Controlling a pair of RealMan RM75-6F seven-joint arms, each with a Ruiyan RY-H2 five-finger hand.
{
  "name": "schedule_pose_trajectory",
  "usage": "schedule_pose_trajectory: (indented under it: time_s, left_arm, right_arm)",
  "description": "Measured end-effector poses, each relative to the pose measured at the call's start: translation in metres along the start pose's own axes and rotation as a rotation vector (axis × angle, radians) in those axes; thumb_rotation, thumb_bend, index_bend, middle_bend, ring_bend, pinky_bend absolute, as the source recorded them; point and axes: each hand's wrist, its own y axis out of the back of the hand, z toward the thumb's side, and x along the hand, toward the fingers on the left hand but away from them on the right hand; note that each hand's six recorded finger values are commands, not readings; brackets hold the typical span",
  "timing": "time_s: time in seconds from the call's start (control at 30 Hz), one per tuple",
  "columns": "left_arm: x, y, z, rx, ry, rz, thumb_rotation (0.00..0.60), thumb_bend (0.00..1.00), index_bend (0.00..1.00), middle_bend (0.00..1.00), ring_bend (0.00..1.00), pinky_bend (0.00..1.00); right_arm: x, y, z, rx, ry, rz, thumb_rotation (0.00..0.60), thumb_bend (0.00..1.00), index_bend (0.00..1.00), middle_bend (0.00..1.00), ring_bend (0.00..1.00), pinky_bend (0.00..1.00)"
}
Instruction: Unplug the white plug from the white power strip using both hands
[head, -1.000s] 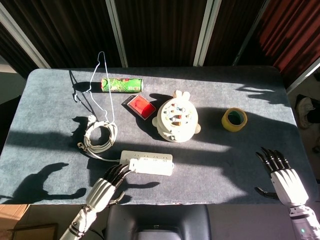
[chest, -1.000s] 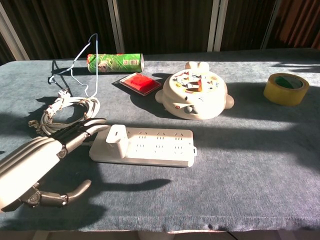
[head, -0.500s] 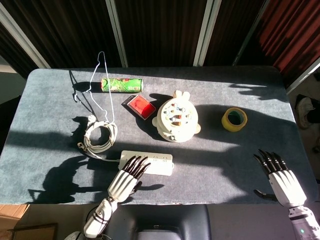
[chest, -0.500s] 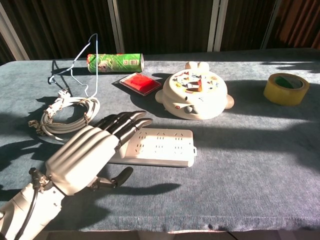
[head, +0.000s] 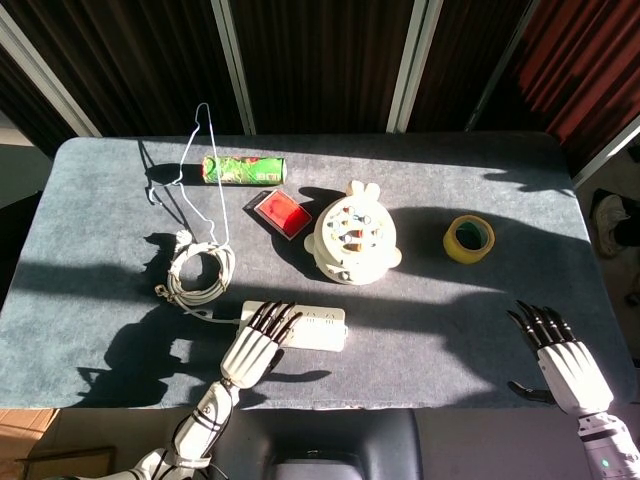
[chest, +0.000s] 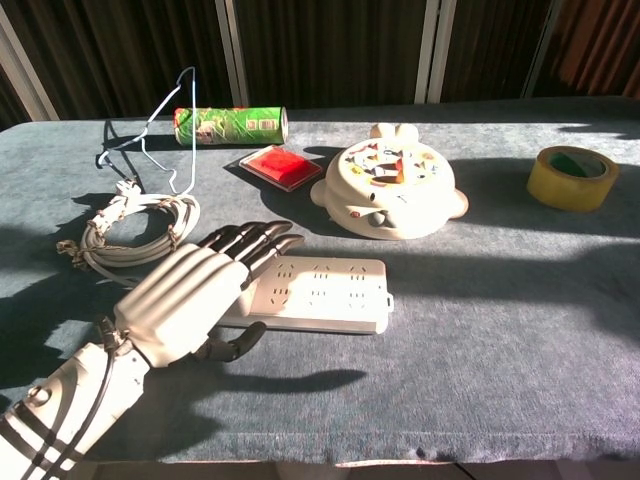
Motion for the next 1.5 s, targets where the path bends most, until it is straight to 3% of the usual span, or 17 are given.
schedule_pose_trajectory:
  time_s: [0.27,0.77,0.87,1.0,1.13,1.3,1.5]
  left_arm:
    - [0.001,-0.006,-0.008,0.049,0.029,-0.025,0.6,0.41,0.0,0.0,0.0,0.12]
    - [0.002,0.0,-0.018,0.043,0.057,-0.027,0.6,0.6,0.09,0.09,0.06,0.14]
    - [0.002,0.001,-0.019,0.042,0.062,-0.024,0.6,0.61,0.14,0.15,0.1,0.16]
    - [0.002,0.003,-0.02,0.043,0.062,-0.011,0.6,0.62,0.28,0.28,0.22,0.23]
    - [0.002,0.003,-0.019,0.041,0.058,-0.012,0.6,0.62,0.37,0.39,0.34,0.34]
    - [0.002,0.001,-0.016,0.05,0.048,-0.018,0.6,0.62,0.4,0.43,0.38,0.4]
    - [0.003,0.004,-0.01,0.045,0.036,-0.003,0.6,0.61,0.4,0.43,0.39,0.44]
  right_arm:
    - [0.001,0.0,0.001,-0.002,0.005,0.006,0.6,0.12,0.0,0.0,0.0,0.0]
    - [0.0,-0.001,0.001,0.003,0.001,0.011,0.6,0.12,0.0,0.0,0.0,0.0]
    - [0.0,-0.001,0.001,0.002,0.001,0.01,0.6,0.12,0.0,0.0,0.0,0.0]
    - [-0.001,-0.002,0.004,0.004,0.018,0.007,0.6,0.12,0.0,0.0,0.0,0.0]
    - [-0.005,-0.006,0.018,0.001,0.092,-0.014,0.6,0.12,0.0,0.02,0.0,0.01]
    - [-0.023,-0.023,0.052,0.002,0.248,-0.034,0.6,0.3,0.05,0.1,0.0,0.02]
    - [-0.057,-0.055,0.104,0.021,0.412,0.035,0.6,0.33,0.06,0.1,0.0,0.02]
